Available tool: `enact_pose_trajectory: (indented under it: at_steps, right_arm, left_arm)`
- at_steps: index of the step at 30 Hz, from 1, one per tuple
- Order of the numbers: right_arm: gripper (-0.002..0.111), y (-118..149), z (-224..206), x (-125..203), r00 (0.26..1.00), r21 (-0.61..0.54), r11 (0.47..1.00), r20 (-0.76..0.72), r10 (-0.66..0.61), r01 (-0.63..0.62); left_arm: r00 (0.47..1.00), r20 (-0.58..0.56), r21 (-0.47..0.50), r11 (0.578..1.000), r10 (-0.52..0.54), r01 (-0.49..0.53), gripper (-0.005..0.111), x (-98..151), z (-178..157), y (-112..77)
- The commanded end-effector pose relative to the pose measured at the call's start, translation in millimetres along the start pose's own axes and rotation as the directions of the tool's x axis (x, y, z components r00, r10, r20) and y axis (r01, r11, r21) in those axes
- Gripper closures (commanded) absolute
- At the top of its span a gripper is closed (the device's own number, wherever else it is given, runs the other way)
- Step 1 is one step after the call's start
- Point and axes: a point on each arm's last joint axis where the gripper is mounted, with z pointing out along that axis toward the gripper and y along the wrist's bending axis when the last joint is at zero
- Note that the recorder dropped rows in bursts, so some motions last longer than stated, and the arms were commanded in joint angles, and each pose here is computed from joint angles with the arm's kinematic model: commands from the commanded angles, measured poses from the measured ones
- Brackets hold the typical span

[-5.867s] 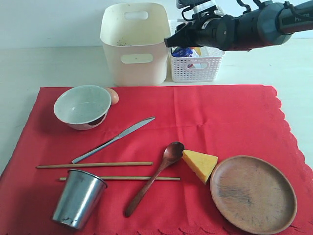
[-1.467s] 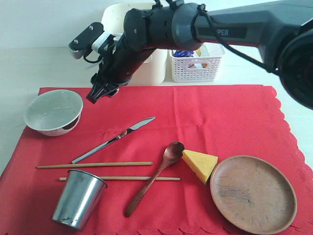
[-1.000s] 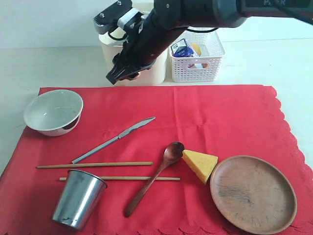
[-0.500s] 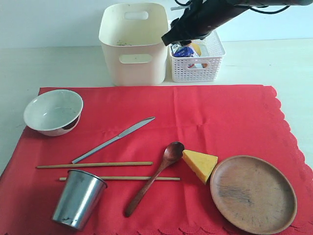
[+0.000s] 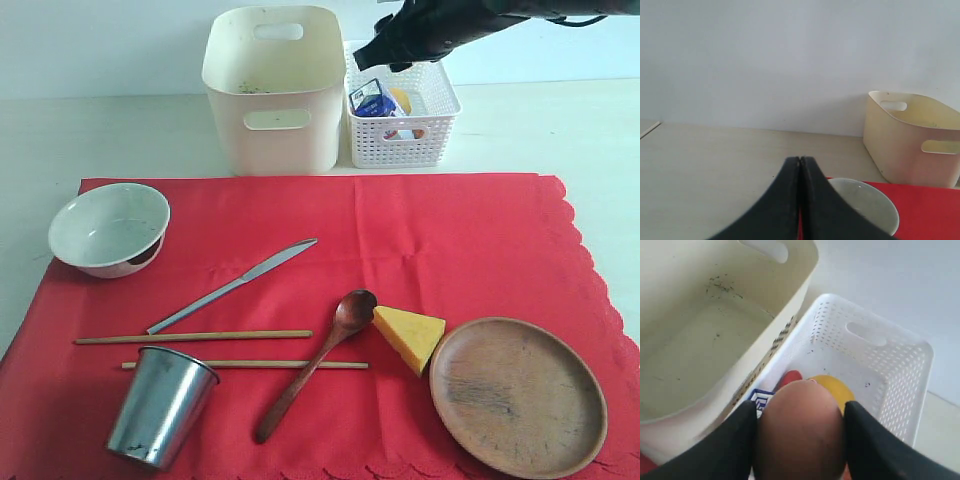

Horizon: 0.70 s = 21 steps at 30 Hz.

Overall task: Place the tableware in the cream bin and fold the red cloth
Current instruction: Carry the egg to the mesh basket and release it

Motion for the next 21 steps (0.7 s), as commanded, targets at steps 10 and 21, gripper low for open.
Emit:
enact_pose_trajectory:
  at_steps: [10,21]
  right_arm:
    - [0.108,-28,47,40,0.999,0.098,0.994,0.022,0.038,-0.04]
    - [0.107,-28,56,48,0.999,0.107,0.993,0.025,0.038,-0.041]
  left_arm:
    - [1.0,0.006,0.001,1.0,-0.005,0.005,0.104,0,0,0.0]
    - [1.0,0.006,0.001,1.0,-0.005,0.005,0.104,0,0,0.0]
